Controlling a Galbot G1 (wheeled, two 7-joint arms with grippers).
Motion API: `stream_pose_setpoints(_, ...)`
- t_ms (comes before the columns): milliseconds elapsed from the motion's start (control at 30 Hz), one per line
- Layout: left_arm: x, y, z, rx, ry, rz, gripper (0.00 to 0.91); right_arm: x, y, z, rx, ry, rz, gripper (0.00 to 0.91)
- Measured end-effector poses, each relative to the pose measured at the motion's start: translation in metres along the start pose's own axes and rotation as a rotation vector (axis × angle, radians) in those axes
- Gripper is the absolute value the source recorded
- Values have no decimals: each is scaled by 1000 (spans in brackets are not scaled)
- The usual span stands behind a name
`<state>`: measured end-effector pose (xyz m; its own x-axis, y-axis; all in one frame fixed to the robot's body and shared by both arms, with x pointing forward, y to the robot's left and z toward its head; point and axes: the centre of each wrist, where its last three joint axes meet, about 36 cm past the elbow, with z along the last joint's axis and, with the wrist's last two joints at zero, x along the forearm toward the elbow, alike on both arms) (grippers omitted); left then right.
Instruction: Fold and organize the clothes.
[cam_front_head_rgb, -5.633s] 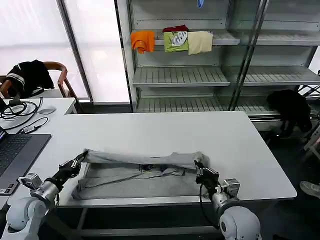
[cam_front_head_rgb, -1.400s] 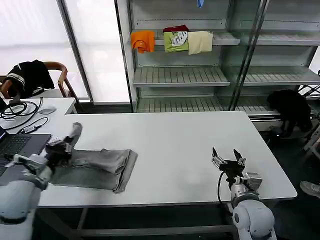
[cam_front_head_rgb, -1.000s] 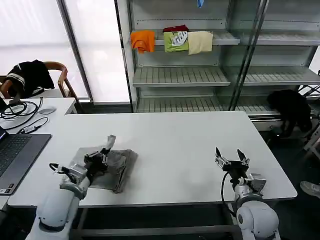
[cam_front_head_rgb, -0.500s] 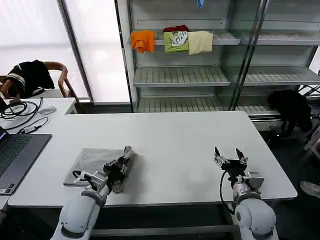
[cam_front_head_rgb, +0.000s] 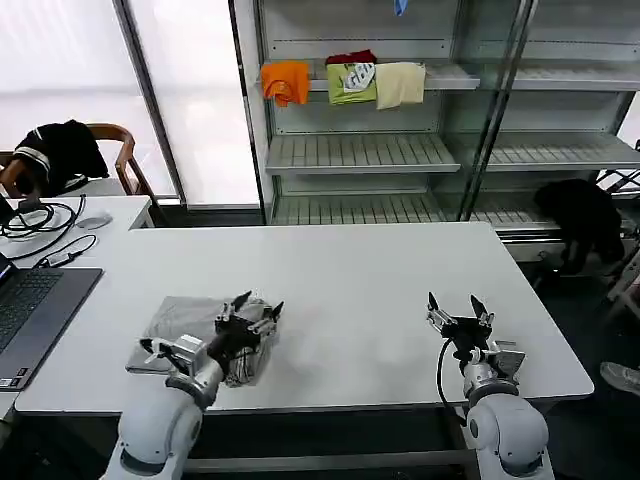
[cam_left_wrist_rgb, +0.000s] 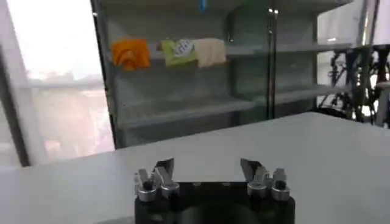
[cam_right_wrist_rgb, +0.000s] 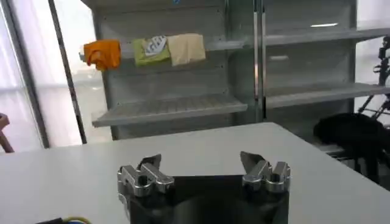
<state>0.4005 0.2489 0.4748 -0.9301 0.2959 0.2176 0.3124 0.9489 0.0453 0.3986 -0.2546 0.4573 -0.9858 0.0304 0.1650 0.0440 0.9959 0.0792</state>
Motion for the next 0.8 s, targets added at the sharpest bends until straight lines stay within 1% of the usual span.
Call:
stream_pose_setpoints(233, 15, 79, 19, 11, 31, -128, 907, -4, 6, 1, -3, 2, -8, 907)
stream_pose_setpoints(333, 20, 104, 28, 13, 51, -168, 907, -5, 10, 1, -5, 3, -13, 907)
stream_pose_setpoints(533, 23, 134, 45, 32, 87, -217, 907, -5, 11, 0, -2, 4, -15, 907)
stream_pose_setpoints(800, 26, 158, 64, 47, 126, -258, 907, -6, 11, 1, -6, 8, -17, 907)
